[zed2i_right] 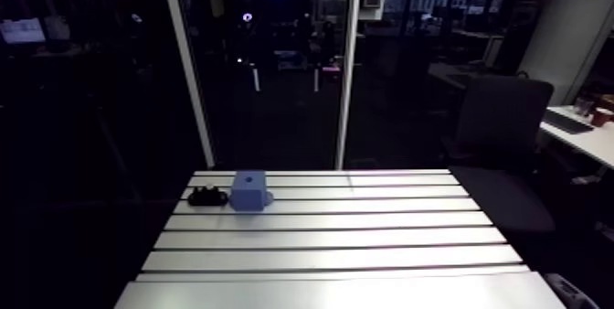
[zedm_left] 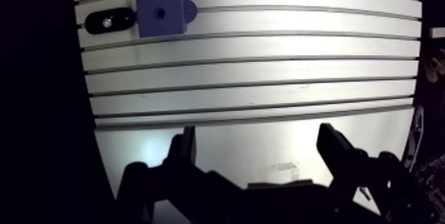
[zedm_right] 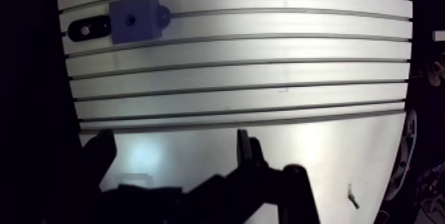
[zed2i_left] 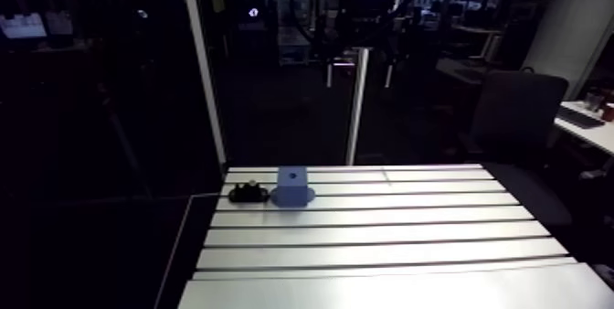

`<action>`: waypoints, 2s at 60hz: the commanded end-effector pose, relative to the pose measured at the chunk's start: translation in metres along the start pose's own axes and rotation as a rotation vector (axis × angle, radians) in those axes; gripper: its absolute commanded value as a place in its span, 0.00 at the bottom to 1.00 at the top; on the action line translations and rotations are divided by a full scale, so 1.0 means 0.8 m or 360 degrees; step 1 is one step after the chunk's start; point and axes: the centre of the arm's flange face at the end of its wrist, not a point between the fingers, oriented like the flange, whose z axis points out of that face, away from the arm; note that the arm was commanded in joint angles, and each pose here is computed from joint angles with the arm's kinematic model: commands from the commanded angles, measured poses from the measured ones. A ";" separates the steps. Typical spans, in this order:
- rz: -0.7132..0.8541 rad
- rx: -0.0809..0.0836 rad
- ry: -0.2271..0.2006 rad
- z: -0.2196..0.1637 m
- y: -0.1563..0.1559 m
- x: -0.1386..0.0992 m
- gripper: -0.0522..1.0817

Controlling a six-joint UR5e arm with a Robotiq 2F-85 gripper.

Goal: Pick up the M10 bolt and insert it into the hex recess until seated.

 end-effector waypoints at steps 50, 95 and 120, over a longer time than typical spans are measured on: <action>-0.0108 0.0051 0.0066 -0.006 -0.027 0.008 0.05; -0.0093 0.0010 0.0355 0.128 -0.209 0.048 0.05; -0.0152 0.0051 0.0341 0.200 -0.244 0.057 0.06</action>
